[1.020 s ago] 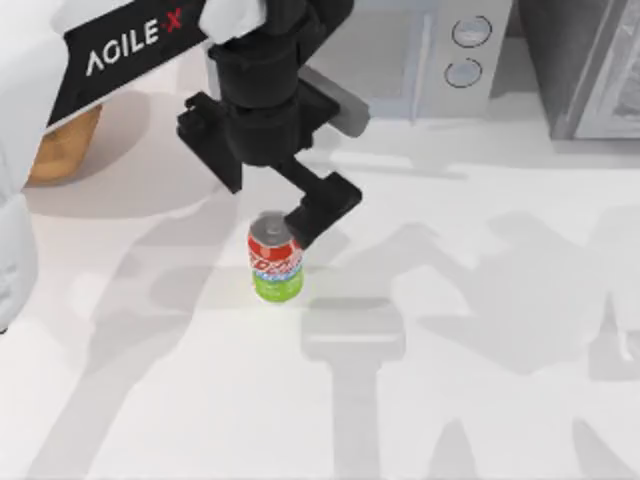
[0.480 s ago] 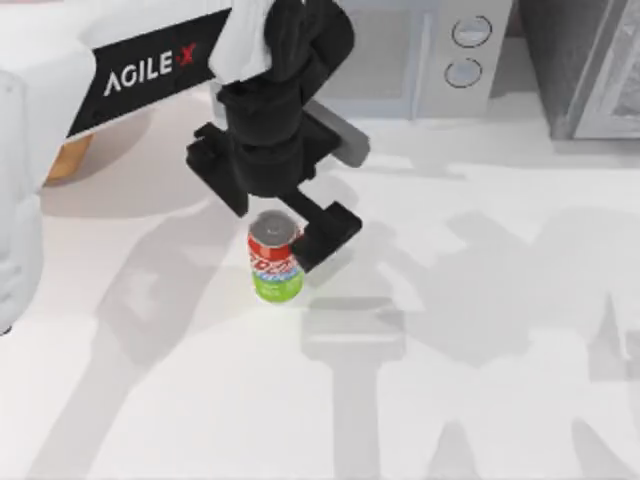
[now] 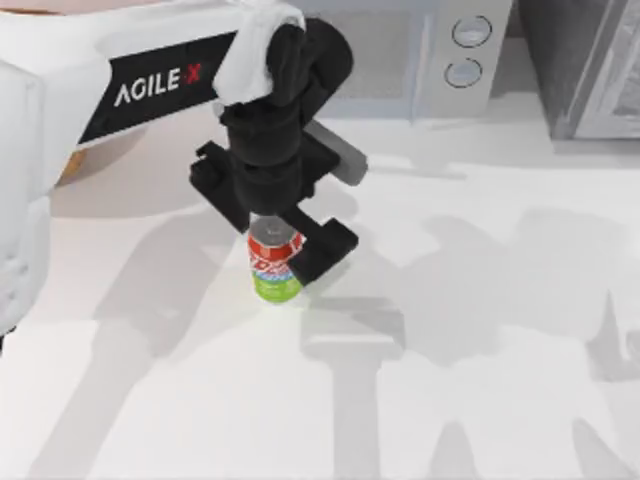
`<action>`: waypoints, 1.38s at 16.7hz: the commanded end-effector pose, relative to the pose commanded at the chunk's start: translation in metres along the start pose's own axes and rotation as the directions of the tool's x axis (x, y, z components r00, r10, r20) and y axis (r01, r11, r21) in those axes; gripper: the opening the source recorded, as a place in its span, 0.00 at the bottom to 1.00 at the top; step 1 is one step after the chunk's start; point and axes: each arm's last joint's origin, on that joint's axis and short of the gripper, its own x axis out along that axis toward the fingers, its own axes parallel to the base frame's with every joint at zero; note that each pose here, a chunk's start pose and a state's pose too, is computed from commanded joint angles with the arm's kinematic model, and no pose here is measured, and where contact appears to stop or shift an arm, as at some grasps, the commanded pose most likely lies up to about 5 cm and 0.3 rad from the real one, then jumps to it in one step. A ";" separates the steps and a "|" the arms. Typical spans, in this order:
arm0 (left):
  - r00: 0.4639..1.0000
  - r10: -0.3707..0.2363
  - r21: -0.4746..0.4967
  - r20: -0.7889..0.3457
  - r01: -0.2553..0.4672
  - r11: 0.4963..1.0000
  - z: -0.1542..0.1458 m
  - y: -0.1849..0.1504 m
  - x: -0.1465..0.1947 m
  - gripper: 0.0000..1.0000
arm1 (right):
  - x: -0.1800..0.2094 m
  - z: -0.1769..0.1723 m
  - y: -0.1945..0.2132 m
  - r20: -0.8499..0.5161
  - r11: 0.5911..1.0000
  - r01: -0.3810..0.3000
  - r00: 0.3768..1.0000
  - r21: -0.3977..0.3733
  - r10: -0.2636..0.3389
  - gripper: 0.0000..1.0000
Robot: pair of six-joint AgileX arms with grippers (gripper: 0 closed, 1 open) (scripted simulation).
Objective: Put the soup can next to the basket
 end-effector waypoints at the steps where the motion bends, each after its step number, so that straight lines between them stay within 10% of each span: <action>1: 1.000 0.000 0.000 0.000 0.000 1.000 0.000 0.000 0.000 0.77 | 0.000 0.000 0.000 0.000 1.000 0.000 1.000 0.000 0.000 1.00; 11: 1.000 0.000 0.000 0.000 0.000 1.000 0.000 0.000 0.000 0.02 | 0.000 0.000 0.000 0.000 1.000 0.000 1.000 0.000 0.000 1.00; 23: 1.000 -0.019 -0.012 0.007 0.019 1.000 -0.008 0.013 -0.010 0.00 | 0.000 0.000 0.000 0.000 1.000 0.000 1.000 0.000 0.000 1.00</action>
